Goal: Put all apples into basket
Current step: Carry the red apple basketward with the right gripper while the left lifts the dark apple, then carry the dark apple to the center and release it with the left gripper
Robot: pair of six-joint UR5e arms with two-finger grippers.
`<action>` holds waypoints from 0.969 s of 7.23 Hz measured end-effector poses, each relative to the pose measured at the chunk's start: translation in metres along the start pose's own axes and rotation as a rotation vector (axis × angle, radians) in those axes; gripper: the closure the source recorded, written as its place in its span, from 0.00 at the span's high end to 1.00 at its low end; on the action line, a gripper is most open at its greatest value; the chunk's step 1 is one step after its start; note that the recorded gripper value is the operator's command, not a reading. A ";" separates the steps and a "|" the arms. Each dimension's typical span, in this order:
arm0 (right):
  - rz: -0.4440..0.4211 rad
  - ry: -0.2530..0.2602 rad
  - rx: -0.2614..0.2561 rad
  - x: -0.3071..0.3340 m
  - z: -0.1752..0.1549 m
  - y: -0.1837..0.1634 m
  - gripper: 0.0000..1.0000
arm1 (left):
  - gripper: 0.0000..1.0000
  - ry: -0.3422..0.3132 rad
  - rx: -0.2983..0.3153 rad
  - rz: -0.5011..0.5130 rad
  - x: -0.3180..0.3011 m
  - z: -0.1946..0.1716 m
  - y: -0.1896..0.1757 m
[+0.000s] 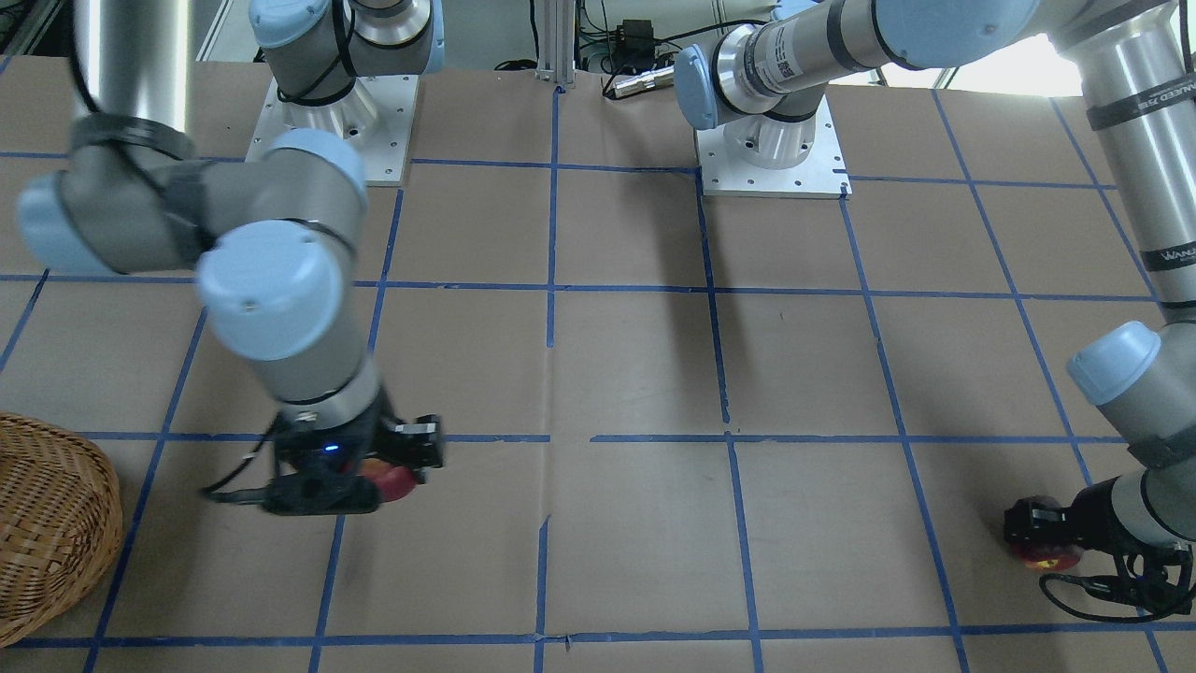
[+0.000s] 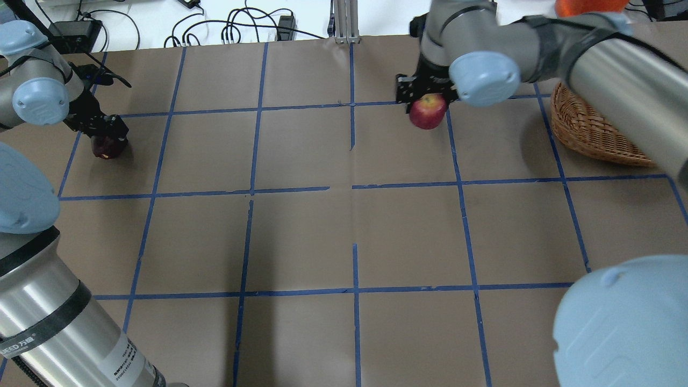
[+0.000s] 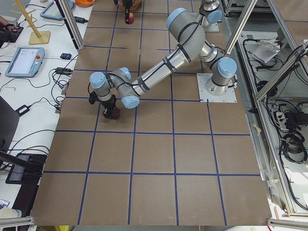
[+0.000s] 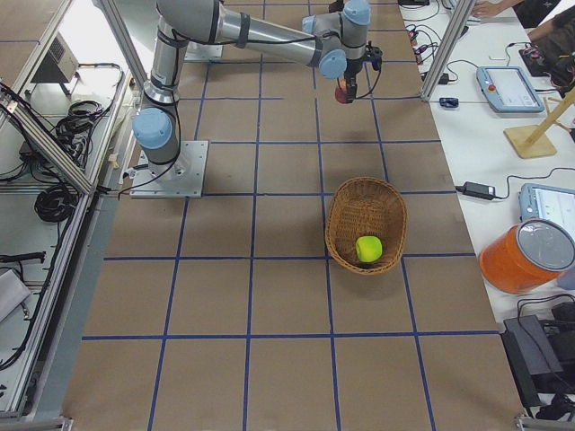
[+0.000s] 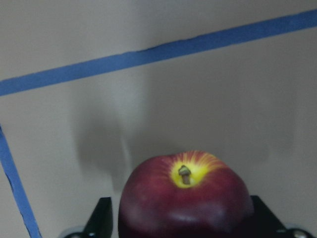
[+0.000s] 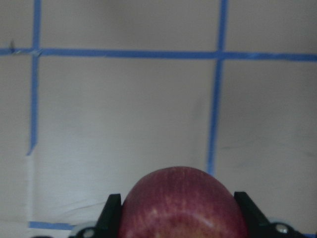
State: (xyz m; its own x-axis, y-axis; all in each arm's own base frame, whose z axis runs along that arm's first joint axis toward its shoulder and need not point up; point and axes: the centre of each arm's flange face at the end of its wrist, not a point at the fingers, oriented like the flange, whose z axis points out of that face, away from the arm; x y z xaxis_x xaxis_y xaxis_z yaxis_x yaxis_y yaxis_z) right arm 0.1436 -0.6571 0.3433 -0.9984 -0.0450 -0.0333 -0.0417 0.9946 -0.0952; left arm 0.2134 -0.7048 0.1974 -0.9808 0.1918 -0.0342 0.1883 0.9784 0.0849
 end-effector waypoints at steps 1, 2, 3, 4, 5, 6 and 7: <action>-0.010 0.014 0.013 0.091 -0.021 -0.014 0.07 | 0.28 0.029 -0.026 -0.015 0.013 -0.015 0.004; -0.032 0.035 0.016 0.174 -0.027 -0.017 0.07 | 0.28 0.083 -0.045 -0.073 0.036 -0.035 0.008; -0.049 0.047 0.001 0.247 -0.017 -0.012 0.08 | 0.28 0.134 -0.057 -0.156 0.077 -0.058 0.006; -0.060 0.057 -0.005 0.310 0.002 -0.006 0.20 | 0.28 0.152 -0.073 -0.227 0.133 -0.075 -0.001; -0.083 0.072 0.001 0.351 0.023 -0.002 0.81 | 0.28 0.164 -0.088 -0.294 0.196 -0.085 -0.008; -0.093 0.084 -0.006 0.377 0.043 0.001 1.00 | 0.28 0.182 -0.104 -0.365 0.263 -0.090 -0.012; -0.083 0.092 -0.016 0.397 0.058 0.006 1.00 | 0.28 0.185 -0.119 -0.423 0.334 -0.086 -0.015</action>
State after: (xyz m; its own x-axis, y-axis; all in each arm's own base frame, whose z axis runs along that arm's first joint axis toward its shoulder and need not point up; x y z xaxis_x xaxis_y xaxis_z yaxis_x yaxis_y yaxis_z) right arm -0.2507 -0.6743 0.2721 -0.9907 -0.1189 0.0660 -0.1239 0.9892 -0.0783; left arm -0.1215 -0.6616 0.2703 -0.9645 -0.2495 0.0866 -0.2263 0.9498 0.2159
